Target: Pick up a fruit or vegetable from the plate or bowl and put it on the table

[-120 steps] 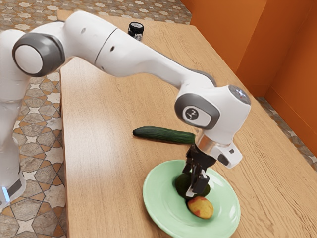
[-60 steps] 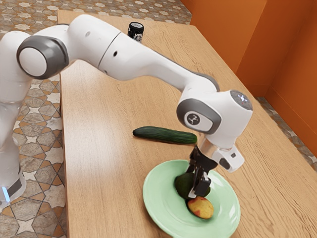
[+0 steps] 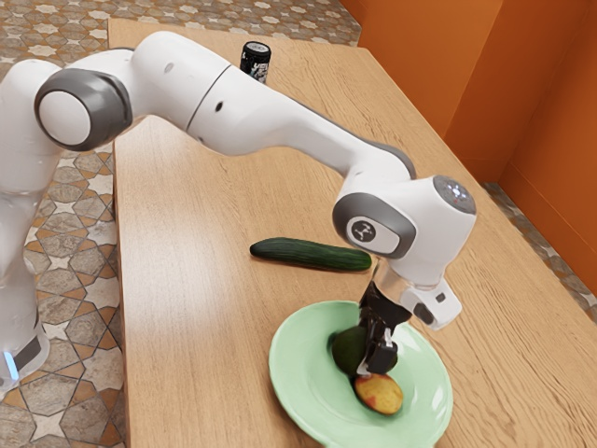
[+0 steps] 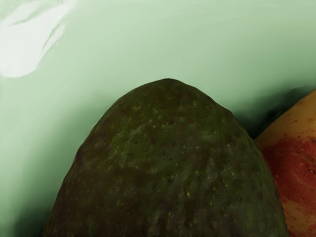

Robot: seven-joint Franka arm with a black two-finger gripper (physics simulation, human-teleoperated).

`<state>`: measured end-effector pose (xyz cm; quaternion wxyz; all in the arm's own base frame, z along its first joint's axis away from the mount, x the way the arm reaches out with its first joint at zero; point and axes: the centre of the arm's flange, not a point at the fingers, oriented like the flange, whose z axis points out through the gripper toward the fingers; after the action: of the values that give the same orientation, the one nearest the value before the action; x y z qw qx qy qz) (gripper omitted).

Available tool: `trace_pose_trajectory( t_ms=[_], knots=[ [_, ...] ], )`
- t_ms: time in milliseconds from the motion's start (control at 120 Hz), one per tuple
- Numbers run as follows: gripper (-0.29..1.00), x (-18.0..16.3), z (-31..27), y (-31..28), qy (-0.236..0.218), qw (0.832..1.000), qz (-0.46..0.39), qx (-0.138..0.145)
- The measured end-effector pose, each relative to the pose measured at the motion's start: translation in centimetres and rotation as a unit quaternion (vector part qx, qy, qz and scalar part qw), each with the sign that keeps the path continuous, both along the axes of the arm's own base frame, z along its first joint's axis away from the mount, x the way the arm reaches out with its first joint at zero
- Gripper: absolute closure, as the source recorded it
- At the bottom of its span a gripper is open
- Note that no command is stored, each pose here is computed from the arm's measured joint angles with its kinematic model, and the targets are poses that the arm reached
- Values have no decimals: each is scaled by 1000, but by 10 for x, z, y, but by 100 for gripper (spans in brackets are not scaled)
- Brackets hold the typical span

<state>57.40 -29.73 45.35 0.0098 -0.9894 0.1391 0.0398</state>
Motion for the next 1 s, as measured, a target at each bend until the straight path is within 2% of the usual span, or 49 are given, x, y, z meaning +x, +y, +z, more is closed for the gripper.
trace_pose_trajectory(
  t_ms=[183,333,517,708,850,1000],
  knots=[
    [64,1,6,3,-13,1000,-4,11],
    [55,-3,35,8,-42,999,-7,21],
    [54,-6,82,36,-73,997,12,34],
    [53,7,131,129,-90,991,76,69],
    [53,21,134,211,-75,986,123,90],
    [53,23,133,255,-61,984,133,99]
  ],
)
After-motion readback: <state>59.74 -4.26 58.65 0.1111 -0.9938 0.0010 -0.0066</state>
